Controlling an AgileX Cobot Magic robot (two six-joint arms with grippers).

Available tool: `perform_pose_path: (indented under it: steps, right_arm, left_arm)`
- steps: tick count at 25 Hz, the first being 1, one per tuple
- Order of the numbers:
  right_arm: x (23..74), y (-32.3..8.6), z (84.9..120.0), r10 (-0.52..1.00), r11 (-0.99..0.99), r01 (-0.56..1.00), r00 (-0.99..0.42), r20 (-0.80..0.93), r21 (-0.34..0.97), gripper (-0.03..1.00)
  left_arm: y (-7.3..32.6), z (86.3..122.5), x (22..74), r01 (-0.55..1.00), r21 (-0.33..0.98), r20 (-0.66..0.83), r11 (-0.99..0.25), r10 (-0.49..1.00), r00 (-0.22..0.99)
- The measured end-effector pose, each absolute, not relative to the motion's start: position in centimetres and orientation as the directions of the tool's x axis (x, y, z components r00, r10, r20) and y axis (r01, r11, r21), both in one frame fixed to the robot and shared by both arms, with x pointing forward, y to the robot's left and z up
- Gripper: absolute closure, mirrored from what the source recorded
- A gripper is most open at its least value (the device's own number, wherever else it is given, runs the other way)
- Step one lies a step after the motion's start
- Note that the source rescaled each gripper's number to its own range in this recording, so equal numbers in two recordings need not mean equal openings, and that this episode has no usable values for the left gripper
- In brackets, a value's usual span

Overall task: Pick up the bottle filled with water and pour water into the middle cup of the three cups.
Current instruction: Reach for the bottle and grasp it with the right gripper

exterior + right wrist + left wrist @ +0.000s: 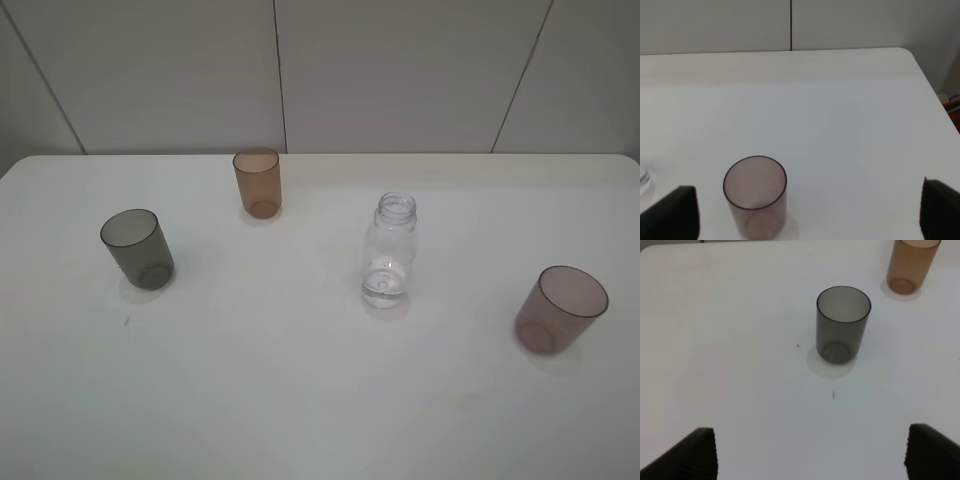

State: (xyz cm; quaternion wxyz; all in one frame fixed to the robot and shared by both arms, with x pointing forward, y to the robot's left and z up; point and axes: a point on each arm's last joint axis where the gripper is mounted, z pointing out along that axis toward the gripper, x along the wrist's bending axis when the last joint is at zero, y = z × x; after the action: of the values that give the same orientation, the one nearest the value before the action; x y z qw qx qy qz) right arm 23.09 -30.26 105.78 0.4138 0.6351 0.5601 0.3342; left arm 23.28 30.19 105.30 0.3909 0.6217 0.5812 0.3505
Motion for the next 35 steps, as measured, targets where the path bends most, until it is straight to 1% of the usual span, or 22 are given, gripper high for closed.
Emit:
perform_pose_path:
  steps: [12, 16, 20, 23, 27, 30, 35]
  right_arm:
    - [23.1, -30.2, 105.8, 0.988, -0.034, 0.434, 0.148, -0.034, 0.900, 0.03]
    - [23.6, -29.7, 105.8, 0.994, -0.073, 0.456, 0.107, 0.026, 0.887, 0.03]
    - [26.3, -29.5, 106.1, 0.993, -0.119, 0.554, 0.082, 0.088, 0.824, 0.03]
    - [29.2, -29.3, 106.9, 0.984, -0.173, 0.582, 0.069, 0.164, 0.794, 0.03]
    - [32.7, -29.2, 106.7, 0.966, -0.239, 0.615, 0.075, 0.246, 0.751, 0.03]
    - [34.6, -28.6, 106.3, 0.967, -0.208, 0.650, 0.022, 0.256, 0.731, 0.03]
    - [36.8, -25.4, 105.5, 0.946, -0.087, 0.689, -0.169, 0.276, 0.719, 0.03]
  left_arm:
    - [30.2, 105.3, 23.3, 0.449, 0.894, -0.019, -0.019, 0.997, 0.079]
    - [30.2, 105.3, 23.3, 0.449, 0.894, -0.019, -0.019, 0.997, 0.079]
    - [30.2, 105.3, 23.3, 0.449, 0.894, -0.019, -0.019, 0.997, 0.079]
    - [30.2, 105.3, 23.3, 0.449, 0.894, -0.019, -0.019, 0.997, 0.079]
    - [30.2, 105.3, 23.3, 0.449, 0.894, -0.019, -0.019, 0.997, 0.079]
    - [30.2, 105.3, 23.3, 0.449, 0.894, -0.019, -0.019, 0.997, 0.079]
    - [30.2, 105.3, 23.3, 0.449, 0.894, -0.019, -0.019, 0.997, 0.079]
